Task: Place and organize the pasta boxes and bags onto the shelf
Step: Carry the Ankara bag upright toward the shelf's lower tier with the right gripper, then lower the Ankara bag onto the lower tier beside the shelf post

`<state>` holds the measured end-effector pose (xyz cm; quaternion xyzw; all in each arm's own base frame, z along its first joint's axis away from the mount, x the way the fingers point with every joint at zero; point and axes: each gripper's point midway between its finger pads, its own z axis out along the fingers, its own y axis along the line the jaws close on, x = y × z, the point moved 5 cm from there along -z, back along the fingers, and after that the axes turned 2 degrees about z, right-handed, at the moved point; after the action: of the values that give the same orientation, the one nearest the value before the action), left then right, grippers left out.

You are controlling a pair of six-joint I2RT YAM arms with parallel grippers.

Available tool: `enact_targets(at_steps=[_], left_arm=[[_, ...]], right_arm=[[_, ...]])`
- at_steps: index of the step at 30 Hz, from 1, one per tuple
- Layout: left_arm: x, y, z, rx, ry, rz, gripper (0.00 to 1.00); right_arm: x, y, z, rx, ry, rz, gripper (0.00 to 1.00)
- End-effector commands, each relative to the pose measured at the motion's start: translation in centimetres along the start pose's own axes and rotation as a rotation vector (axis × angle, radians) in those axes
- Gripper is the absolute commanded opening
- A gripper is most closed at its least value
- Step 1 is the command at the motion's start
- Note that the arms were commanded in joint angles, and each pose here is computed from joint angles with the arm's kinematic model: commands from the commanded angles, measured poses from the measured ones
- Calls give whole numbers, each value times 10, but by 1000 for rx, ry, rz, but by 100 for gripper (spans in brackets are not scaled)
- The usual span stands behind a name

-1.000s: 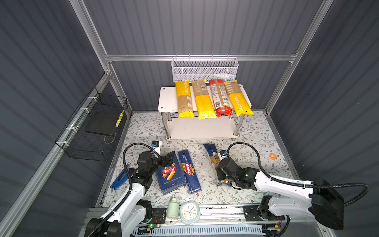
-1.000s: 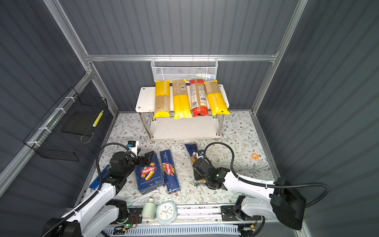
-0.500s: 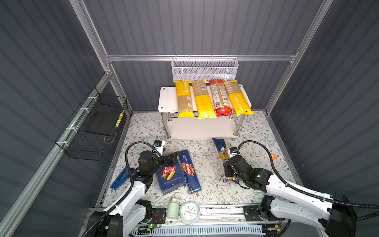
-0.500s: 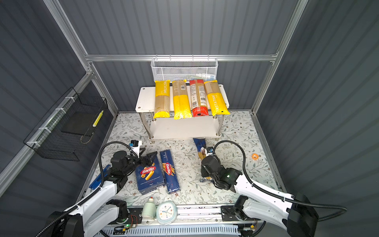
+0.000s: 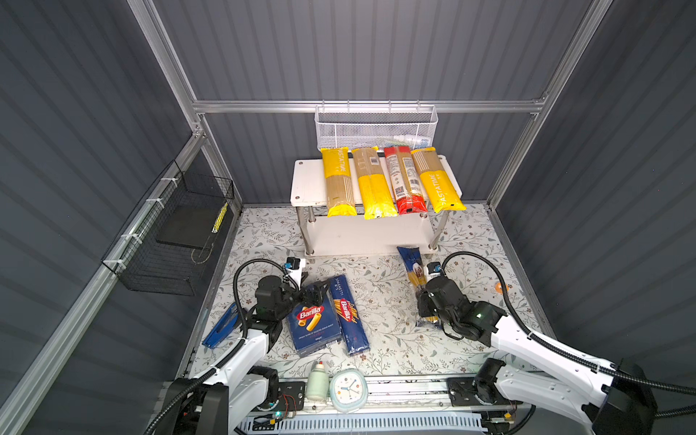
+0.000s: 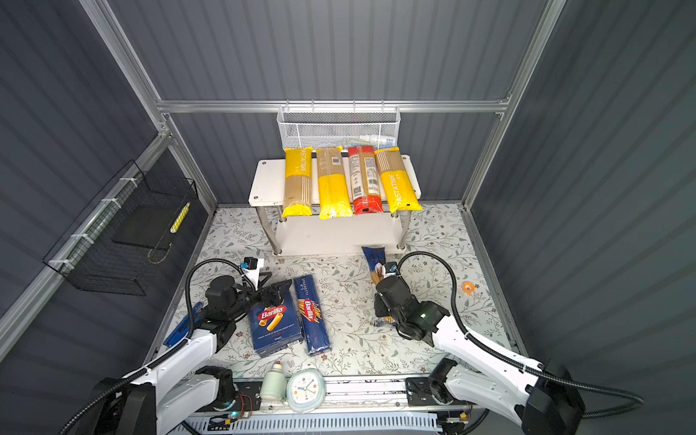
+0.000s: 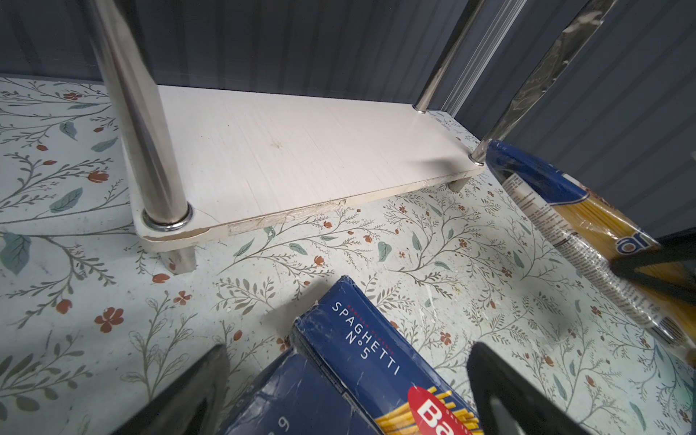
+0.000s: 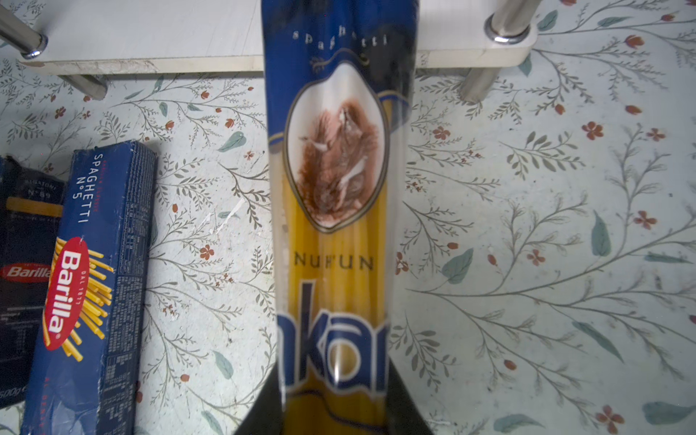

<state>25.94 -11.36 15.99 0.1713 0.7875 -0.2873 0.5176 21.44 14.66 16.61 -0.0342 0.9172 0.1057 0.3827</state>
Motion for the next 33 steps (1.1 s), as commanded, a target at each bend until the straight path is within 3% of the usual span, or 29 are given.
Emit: enact_targets(at_steps=[1, 8, 11, 13, 33], left_arm=[[-7, -6, 3, 42, -15, 8, 99], [-6, -5, 4, 42, -11, 9, 99], [-5, -5, 5, 38, -6, 9, 99], [-4, -5, 5, 39, -6, 6, 99], [-5, -2, 4, 12, -4, 12, 99]], right_arm=[[-51, 13, -14, -58, -170, 38, 0], [-75, 13, -4, -43, -187, 26, 1], [-86, 14, 0, -34, -198, 17, 7], [-90, 14, 11, -28, -181, 11, 2], [-138, 1, 59, 64, -229, 9, 1]])
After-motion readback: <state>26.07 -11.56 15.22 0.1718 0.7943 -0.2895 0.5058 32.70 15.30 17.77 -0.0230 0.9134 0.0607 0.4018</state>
